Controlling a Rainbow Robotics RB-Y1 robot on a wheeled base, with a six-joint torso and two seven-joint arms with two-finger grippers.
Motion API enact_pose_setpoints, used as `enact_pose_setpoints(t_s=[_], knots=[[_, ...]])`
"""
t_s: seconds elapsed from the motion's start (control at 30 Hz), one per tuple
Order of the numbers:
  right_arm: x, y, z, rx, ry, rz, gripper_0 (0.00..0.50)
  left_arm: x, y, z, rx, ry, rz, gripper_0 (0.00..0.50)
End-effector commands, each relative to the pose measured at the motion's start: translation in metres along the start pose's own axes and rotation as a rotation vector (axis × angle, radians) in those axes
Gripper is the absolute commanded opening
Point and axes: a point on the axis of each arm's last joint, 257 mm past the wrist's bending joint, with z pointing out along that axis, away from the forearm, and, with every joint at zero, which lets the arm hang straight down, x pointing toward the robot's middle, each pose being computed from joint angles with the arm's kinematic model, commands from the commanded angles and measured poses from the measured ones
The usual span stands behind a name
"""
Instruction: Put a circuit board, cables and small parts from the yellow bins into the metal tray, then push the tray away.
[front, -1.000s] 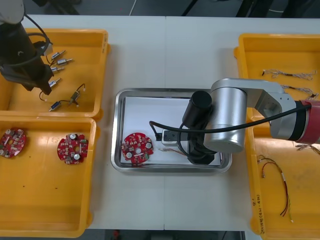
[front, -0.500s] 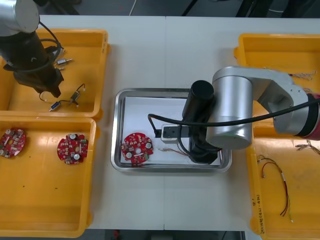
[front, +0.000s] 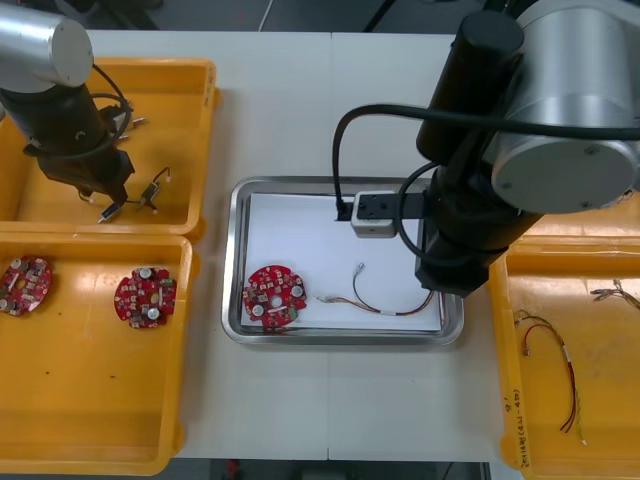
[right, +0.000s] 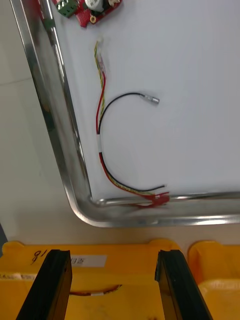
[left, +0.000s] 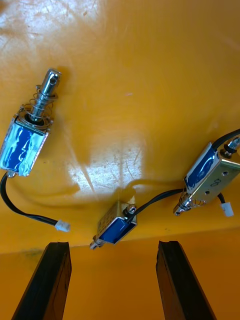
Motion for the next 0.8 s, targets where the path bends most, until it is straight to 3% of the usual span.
enact_pose_setpoints(t_s=[0.03,0.13,0.4,0.8], knots=[[0.022,-0.02,-0.038,0.042,0.012,0.079,0.5,-0.024,-0.009,-0.014,-0.023,-0.049,0.123,0.5],[0.037,-0.026,-0.057,0.051,0.034,0.117,0.5,-0.024,-0.009,-0.01,-0.027,-0.05,0.129,0.5],[0.031,-0.056,-0.094,0.134,-0.067,0.215,0.5,-0.019,-0.005,0.0,-0.012,-0.042,0.126,0.5],[0.066,-0.089,-0.118,0.216,-0.087,0.473,0.5,-0.018,-0.007,0.008,0.017,-0.045,0.13,0.5]])
